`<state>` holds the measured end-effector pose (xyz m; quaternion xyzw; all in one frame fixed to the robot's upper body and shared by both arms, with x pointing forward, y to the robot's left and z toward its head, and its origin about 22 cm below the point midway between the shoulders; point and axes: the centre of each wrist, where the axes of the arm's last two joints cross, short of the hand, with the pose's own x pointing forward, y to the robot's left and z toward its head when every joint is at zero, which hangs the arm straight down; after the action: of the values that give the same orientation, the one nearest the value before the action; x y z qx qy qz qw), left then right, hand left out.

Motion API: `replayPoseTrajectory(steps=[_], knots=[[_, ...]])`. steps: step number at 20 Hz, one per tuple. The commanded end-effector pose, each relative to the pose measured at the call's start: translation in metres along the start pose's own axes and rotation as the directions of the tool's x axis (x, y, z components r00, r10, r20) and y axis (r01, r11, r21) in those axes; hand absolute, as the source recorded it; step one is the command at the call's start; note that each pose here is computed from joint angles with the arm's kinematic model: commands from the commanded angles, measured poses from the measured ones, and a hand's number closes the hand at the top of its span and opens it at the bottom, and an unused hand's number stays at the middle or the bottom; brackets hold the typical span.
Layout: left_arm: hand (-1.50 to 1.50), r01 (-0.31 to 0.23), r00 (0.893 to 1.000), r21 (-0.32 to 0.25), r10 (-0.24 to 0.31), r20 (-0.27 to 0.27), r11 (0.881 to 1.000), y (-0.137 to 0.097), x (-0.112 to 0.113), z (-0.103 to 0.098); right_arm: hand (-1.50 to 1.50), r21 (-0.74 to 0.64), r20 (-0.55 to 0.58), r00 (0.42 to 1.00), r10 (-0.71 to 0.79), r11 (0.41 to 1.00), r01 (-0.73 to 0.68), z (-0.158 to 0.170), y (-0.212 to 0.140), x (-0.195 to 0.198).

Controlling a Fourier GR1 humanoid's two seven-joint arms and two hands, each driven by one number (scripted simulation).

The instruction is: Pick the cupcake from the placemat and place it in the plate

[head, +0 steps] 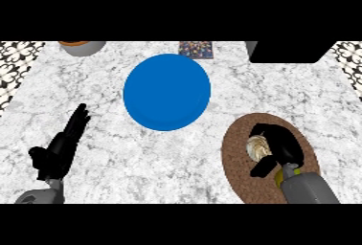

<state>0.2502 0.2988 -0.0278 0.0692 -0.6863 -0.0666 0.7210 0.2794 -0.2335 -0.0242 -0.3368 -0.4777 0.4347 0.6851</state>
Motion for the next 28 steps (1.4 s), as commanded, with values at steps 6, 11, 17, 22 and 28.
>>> replayPoseTrajectory(steps=[6,11,17,22,28], knots=[[0.00,0.013,1.000,0.069,-0.012,-0.024,0.998,0.024,-0.004,0.010,1.50,-0.271,-0.491,0.847,-0.204,0.960,0.074,0.058,0.058,0.022],[0.00,-0.004,1.000,0.048,0.005,-0.028,0.999,0.011,-0.005,0.010,1.50,-0.471,-0.424,0.859,-0.288,0.880,0.063,0.103,0.062,0.081],[0.00,0.010,1.000,0.032,-0.009,-0.020,0.999,0.018,-0.001,0.012,1.50,-0.564,-0.391,0.879,-0.272,0.826,0.005,0.158,0.047,0.137],[0.00,-0.005,1.000,0.013,0.005,-0.012,1.000,0.015,0.004,0.007,1.50,-0.715,-0.322,0.916,-0.240,0.696,-0.069,0.170,0.024,0.168],[0.00,-0.003,1.000,-0.004,0.003,0.003,1.000,0.001,0.005,0.001,1.50,-0.754,-0.272,0.944,-0.188,0.651,-0.087,0.176,0.012,0.186]])
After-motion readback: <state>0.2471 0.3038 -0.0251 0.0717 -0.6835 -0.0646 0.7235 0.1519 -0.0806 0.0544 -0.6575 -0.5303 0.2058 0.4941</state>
